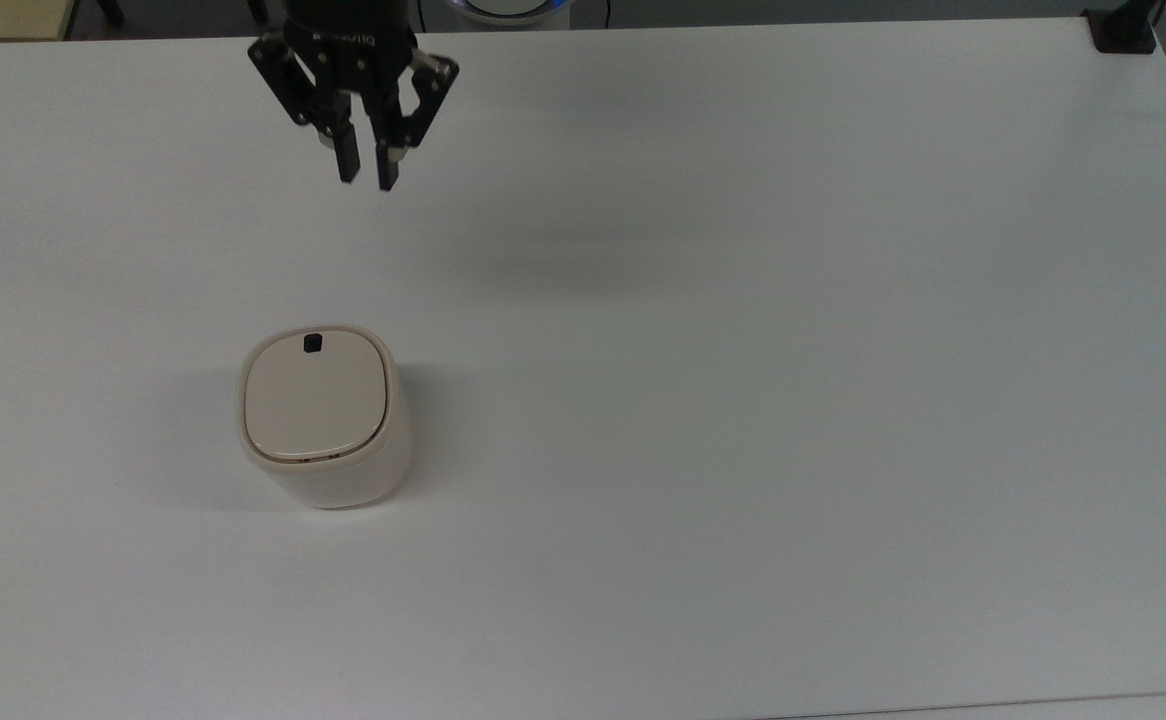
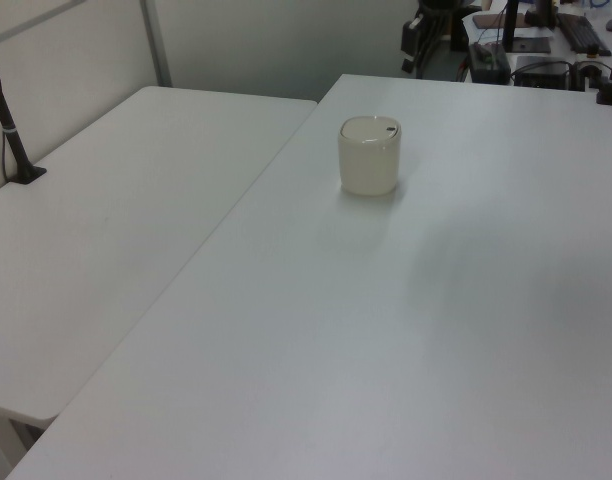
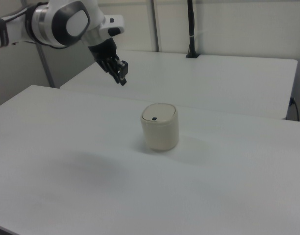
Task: Open the trash bin
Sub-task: 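Move the gripper over the cream bin and lower toward its lid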
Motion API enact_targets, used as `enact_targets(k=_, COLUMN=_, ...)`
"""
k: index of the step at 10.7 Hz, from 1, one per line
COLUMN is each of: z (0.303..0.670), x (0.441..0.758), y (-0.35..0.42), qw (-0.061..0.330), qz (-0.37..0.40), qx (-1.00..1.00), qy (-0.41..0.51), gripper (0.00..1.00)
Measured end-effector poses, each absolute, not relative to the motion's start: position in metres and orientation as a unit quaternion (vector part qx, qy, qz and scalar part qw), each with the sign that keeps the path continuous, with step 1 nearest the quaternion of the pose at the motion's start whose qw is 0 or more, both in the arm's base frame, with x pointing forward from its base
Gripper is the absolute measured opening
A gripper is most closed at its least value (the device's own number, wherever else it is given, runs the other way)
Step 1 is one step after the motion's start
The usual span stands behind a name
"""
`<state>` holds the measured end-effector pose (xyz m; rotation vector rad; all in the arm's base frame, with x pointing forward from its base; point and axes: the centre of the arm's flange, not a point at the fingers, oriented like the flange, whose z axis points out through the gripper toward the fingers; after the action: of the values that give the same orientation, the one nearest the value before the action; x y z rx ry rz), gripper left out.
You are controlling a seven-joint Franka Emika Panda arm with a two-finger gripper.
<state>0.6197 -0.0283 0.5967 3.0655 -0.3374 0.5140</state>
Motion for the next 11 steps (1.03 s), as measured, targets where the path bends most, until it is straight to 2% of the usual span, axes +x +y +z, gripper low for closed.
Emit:
enact_targets(k=1, z=0.59, x=0.628, y=-0.029, qw=0.003, qz=0.179, qx=0.976, qy=-0.126, gripper=0.09)
enact_targets(k=3, z=0.57, x=0.643, y=-0.041, qw=-0.002, qz=0.213, qx=0.965, qy=-0.151, gripper=0.01)
enact_targets(k=6, z=0.545, x=0.655, y=-0.058, qw=-0.002, qz=0.226, qx=0.959, qy=-0.172, gripper=0.01)
enact_targets(k=11, z=0.507, x=0.654, y=-0.069, qw=0.046, qz=0.227, qx=0.961, qy=-0.151, gripper=0.01)
